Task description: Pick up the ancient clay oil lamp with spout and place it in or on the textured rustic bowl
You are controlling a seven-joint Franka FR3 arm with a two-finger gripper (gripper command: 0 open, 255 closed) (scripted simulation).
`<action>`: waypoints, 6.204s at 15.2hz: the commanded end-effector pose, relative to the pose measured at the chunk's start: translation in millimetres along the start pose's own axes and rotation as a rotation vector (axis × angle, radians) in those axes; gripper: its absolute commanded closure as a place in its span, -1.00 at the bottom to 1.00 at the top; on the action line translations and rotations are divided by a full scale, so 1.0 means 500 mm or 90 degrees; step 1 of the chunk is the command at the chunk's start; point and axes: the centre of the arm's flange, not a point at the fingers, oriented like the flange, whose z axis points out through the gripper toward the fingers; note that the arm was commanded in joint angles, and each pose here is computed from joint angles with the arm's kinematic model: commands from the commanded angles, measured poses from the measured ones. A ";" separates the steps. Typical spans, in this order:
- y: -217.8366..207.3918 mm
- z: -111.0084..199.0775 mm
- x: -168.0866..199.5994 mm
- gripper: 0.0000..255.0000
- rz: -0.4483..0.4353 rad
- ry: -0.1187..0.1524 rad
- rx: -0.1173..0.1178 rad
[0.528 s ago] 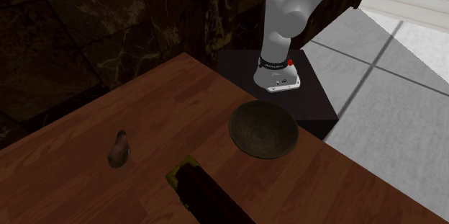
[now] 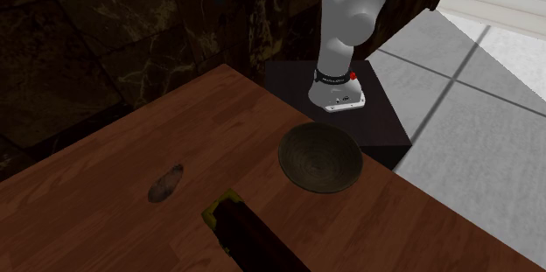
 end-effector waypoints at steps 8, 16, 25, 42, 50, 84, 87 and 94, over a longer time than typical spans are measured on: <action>-0.105 0.105 0.162 -1.00 -0.107 0.003 0.057; -0.230 0.189 0.293 -1.00 -0.203 0.005 0.108; -0.400 0.270 0.415 -1.00 -0.310 0.008 0.165; -0.653 0.404 0.513 -1.00 -0.437 0.011 0.233; -0.658 0.419 0.511 -1.00 -0.437 0.011 0.233; -0.748 0.433 0.312 1.00 -0.220 0.229 0.038; -0.749 0.433 0.312 1.00 -0.220 0.229 0.038; -0.747 0.412 0.311 1.00 -0.220 0.229 0.038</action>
